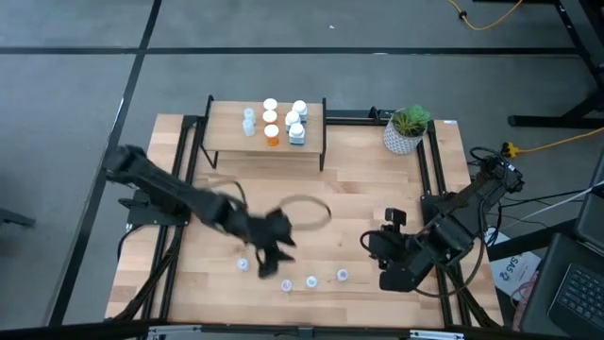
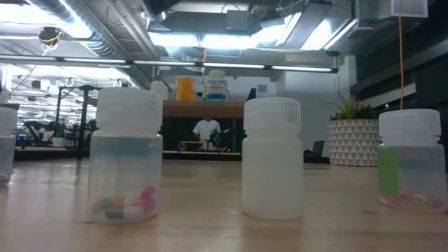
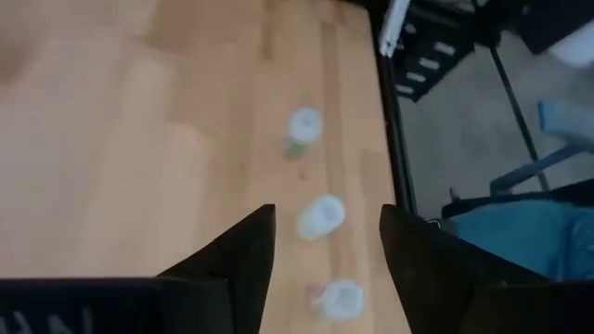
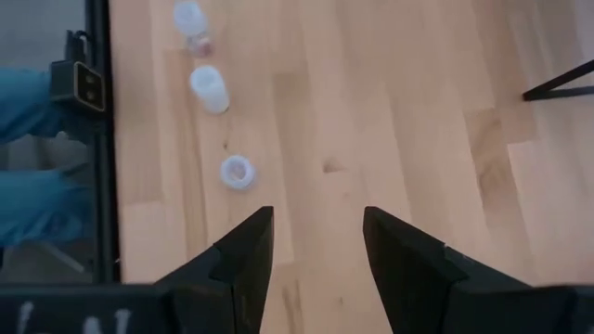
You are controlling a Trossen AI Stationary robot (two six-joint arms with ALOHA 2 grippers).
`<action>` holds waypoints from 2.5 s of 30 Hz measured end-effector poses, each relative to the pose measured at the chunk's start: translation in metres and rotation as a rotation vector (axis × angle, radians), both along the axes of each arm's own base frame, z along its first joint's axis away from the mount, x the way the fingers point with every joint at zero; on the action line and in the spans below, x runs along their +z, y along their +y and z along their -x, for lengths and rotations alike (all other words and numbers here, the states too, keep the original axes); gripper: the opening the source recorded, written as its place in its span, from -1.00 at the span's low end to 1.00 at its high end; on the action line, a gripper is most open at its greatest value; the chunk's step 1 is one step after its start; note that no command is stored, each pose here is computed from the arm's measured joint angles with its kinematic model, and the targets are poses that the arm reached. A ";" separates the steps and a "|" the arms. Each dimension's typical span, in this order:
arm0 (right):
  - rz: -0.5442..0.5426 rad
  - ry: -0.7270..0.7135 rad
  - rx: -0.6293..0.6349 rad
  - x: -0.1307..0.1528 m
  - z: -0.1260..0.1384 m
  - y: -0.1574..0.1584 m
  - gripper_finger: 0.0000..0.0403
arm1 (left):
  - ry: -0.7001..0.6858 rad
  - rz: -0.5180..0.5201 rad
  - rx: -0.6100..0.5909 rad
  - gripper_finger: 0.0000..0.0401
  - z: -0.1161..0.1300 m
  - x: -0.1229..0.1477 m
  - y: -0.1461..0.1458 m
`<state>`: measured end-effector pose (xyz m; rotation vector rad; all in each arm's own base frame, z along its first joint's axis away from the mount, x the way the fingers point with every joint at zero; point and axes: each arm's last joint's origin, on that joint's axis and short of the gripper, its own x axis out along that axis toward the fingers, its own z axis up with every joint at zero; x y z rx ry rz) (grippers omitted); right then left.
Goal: Pick and place medicine bottles onto shelf by color
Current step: Put the transparent pill bottle on the shelf aligned with the transparent pill bottles
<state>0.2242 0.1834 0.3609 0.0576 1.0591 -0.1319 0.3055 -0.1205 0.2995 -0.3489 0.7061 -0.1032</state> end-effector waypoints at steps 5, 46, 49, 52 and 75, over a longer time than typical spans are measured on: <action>-0.022 -0.003 -0.009 0.000 0.006 0.007 -0.15 | 0.042 -0.039 -0.053 -0.06 -0.035 -0.034 -0.035; -0.138 -0.004 0.031 0.000 0.047 0.048 -0.15 | 0.234 -0.356 -0.060 -0.06 -0.095 -0.111 -0.101; -0.138 -0.005 0.031 0.000 0.047 0.048 -0.15 | 0.239 -0.358 -0.061 -0.06 -0.094 -0.113 -0.101; -0.138 -0.005 0.031 0.000 0.047 0.048 -0.15 | 0.245 -0.355 -0.067 -0.06 -0.095 -0.115 -0.102; -0.138 -0.007 0.033 0.000 0.047 0.048 -0.15 | 0.238 -0.329 -0.055 -0.06 -0.099 -0.124 -0.105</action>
